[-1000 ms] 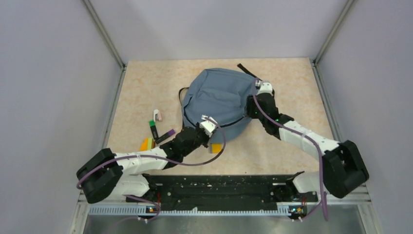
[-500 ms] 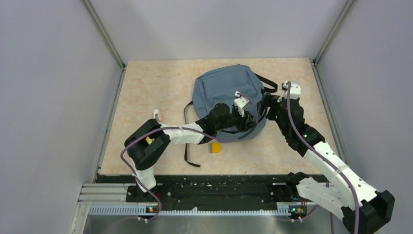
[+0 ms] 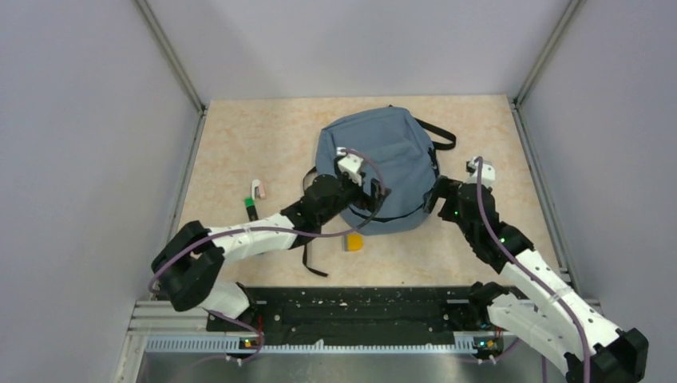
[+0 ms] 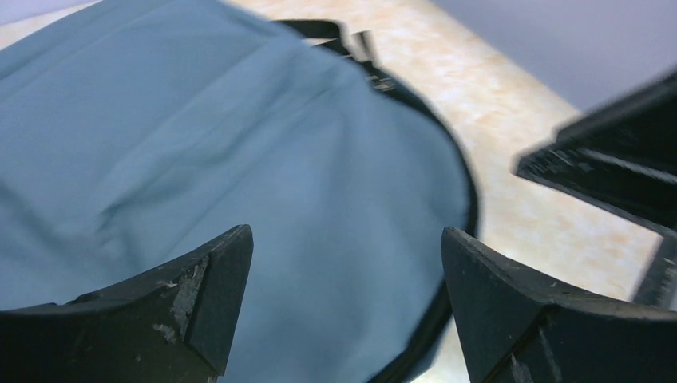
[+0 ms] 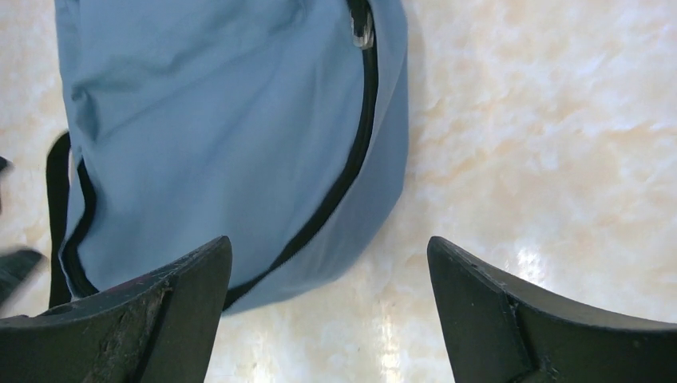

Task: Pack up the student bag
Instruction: Zip the student bag at the center of the board, then adjust the student bag at the center of the board.

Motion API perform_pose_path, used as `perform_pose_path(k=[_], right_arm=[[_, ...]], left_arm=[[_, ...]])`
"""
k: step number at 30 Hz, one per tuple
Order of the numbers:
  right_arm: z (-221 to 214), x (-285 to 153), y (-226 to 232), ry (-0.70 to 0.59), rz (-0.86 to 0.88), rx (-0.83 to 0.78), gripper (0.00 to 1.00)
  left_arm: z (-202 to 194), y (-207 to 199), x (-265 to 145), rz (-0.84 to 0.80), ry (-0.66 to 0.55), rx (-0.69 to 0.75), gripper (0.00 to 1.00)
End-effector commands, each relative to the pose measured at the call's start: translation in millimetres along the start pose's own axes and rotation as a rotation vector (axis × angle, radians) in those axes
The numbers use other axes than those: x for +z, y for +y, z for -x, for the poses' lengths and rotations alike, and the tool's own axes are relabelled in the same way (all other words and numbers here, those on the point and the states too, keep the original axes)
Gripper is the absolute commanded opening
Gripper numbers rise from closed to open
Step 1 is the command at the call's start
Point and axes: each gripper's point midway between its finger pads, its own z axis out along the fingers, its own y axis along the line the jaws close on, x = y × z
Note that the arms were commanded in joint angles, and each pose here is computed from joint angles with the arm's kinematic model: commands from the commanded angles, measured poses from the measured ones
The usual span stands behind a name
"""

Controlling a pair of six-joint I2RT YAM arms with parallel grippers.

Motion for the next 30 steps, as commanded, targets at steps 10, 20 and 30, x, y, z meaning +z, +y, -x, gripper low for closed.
perform_pose_path(k=[10, 20, 30], right_arm=[[-76, 39, 29, 0.169, 0.142, 0.166, 0.64], [-51, 83, -25, 0.056, -0.157, 0.051, 0.0], [42, 134, -120, -0.023, -0.423, 0.059, 0.0]], left_arm=[[-15, 103, -87, 0.349, 0.018, -0.23, 0.92], [-10, 102, -128, 0.391, -0.015, -0.284, 0.92], [7, 85, -171, 0.39, 0.078, -0.292, 0.95]])
